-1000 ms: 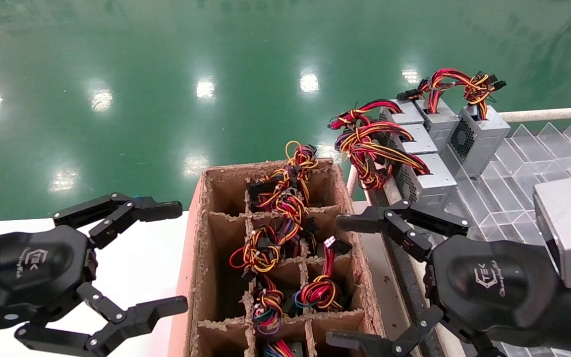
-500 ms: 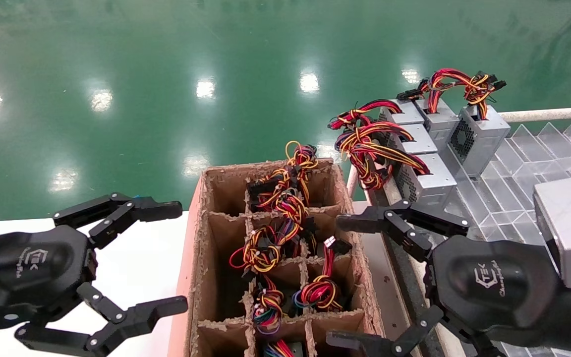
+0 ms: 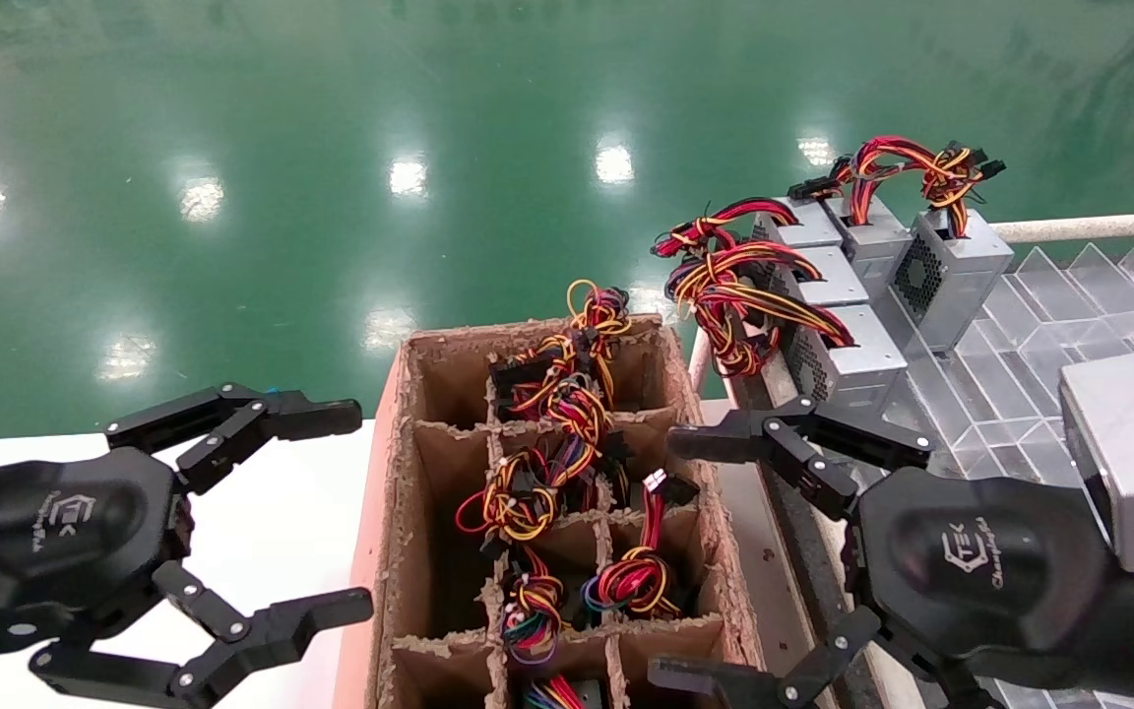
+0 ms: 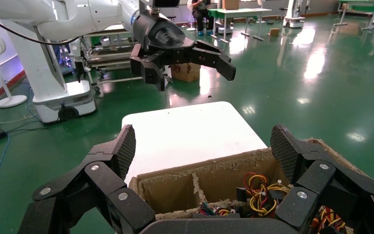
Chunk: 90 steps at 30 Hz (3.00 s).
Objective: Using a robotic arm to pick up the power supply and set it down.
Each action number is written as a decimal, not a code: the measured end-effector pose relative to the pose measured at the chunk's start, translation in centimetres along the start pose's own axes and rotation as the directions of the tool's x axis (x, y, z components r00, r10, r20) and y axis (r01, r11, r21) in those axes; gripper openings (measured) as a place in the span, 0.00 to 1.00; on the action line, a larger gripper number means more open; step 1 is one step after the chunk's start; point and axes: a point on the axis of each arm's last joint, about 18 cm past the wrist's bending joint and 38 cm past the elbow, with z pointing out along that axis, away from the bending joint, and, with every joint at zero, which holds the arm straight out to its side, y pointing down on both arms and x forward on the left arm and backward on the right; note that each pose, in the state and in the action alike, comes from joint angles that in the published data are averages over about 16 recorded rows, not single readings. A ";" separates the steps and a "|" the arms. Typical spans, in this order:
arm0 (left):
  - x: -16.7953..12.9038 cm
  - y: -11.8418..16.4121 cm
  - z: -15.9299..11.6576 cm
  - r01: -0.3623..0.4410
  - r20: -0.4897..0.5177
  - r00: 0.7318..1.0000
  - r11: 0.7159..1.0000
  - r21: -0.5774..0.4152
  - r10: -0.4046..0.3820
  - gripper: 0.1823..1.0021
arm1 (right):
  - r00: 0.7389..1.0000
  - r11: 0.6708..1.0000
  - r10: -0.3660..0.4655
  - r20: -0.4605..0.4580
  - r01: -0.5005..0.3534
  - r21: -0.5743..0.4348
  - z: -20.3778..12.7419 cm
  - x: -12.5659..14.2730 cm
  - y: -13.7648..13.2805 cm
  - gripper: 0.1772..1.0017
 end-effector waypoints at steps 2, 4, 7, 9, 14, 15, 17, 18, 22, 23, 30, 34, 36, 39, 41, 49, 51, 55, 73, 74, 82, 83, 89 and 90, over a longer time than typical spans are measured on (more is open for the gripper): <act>0.0 0.0 0.0 0.000 0.000 1.000 1.000 0.000 0.000 1.00 | 1.000 1.000 0.000 0.000 0.000 0.000 0.0 0.0 0.0 1.00; 0.0 0.0 0.0 0.000 0.000 1.000 1.000 0.000 0.000 1.00 | 1.000 1.000 0.000 0.000 0.000 0.000 0.0 0.0 0.0 1.00; 0.0 0.0 0.0 0.000 0.000 1.000 1.000 0.000 0.000 1.00 | 1.000 1.000 0.000 0.000 0.000 0.000 0.0 0.0 0.0 1.00; 0.0 0.0 0.0 0.000 0.000 1.000 1.000 0.000 0.000 1.00 | 1.000 1.000 0.000 0.000 0.000 0.000 0.0 0.0 0.0 1.00; 0.0 0.0 0.0 0.000 0.000 1.000 1.000 0.000 0.000 1.00 | 1.000 1.000 0.000 0.000 0.000 0.000 0.0 0.0 0.0 1.00; 0.0 0.0 0.0 0.000 0.000 1.000 1.000 0.000 0.000 1.00 | 1.000 1.000 0.000 0.000 0.000 0.000 0.0 0.0 0.0 1.00; 0.0 0.0 0.0 0.000 0.000 1.000 1.000 0.000 0.000 1.00 | 1.000 1.000 -0.004 0.001 0.004 -0.005 0.0 0.0 0.0 1.00; 0.0 0.0 0.0 0.000 0.000 1.000 1.000 0.000 0.000 1.00 | 1.000 1.000 -0.009 0.002 0.009 -0.012 0.0 0.0 0.0 1.00; 0.0 0.0 0.0 0.000 0.000 1.000 1.000 0.000 0.000 0.99 | 0.999 0.998 -0.041 0.015 0.042 -0.047 0.5 0.0 0.3 1.00; 0.0 0.0 0.0 0.000 0.000 1.000 1.000 0.000 0.000 0.98 | 0.999 0.997 -0.051 0.019 0.052 -0.058 0.6 0.1 0.3 1.00; 0.0 0.0 0.0 0.000 0.000 1.000 1.000 0.000 0.000 0.93 | 0.991 0.977 -0.107 0.079 0.120 -0.178 2.7 0.7 2.3 1.00; 0.0 0.0 0.0 0.000 0.000 1.000 1.000 0.000 0.000 0.88 | 0.983 0.955 -0.127 0.130 0.157 -0.252 4.3 1.2 4.0 1.00; 0.0 0.0 0.0 0.000 0.000 1.000 1.000 0.000 0.000 0.85 | 0.980 0.946 -0.128 0.152 0.167 -0.277 5.0 1.5 4.9 1.00; 0.0 0.0 0.0 0.000 0.000 1.000 1.000 0.000 0.000 0.79 | 0.975 0.936 -0.124 0.182 0.176 -0.306 6.0 1.9 6.1 1.00; 0.0 0.0 0.0 0.000 0.000 1.000 1.000 0.000 0.000 0.74 | 0.973 0.931 -0.119 0.199 0.179 -0.317 6.5 2.1 6.7 1.00; 0.0 0.0 0.0 0.000 0.000 1.000 1.000 0.000 0.000 0.52 | 0.965 0.929 -0.107 0.240 0.183 -0.322 7.7 2.5 7.8 1.00; 0.0 0.0 0.0 0.000 0.000 1.000 1.000 0.000 0.000 0.47 | 0.964 0.930 -0.100 0.245 0.178 -0.323 7.7 2.5 7.9 1.00; 0.0 0.0 0.0 0.000 0.000 1.000 1.000 0.000 0.000 0.35 | 0.964 0.929 -0.083 0.251 0.166 -0.332 7.6 2.4 8.2 0.99; 0.0 0.0 0.0 0.000 0.000 1.000 1.000 0.000 0.000 0.04 | 0.968 0.927 -0.041 0.246 0.129 -0.353 6.9 2.6 9.3 0.80; 0.0 0.0 0.0 0.000 0.000 1.000 1.000 0.000 0.000 0.04 | 0.968 0.927 -0.039 0.246 0.127 -0.352 6.9 2.6 9.3 0.78; 0.0 0.0 0.0 0.000 0.000 1.000 1.000 0.000 0.000 0.01 | 0.967 0.932 -0.019 0.254 0.109 -0.346 7.1 2.2 9.4 0.56; 0.0 0.0 0.0 0.000 0.000 1.000 1.000 0.000 0.000 0.01 | 0.967 0.932 -0.016 0.255 0.107 -0.346 7.1 2.2 9.4 0.53; 0.0 0.0 0.0 0.000 0.000 1.000 1.000 0.000 0.000 0.01 | 0.966 0.933 -0.003 0.260 0.096 -0.346 7.2 2.0 9.5 0.35; 0.0 0.0 0.0 0.000 0.000 1.000 1.000 0.000 0.000 0.01 | 0.965 0.933 -0.002 0.260 0.095 -0.346 7.2 1.9 9.6 0.32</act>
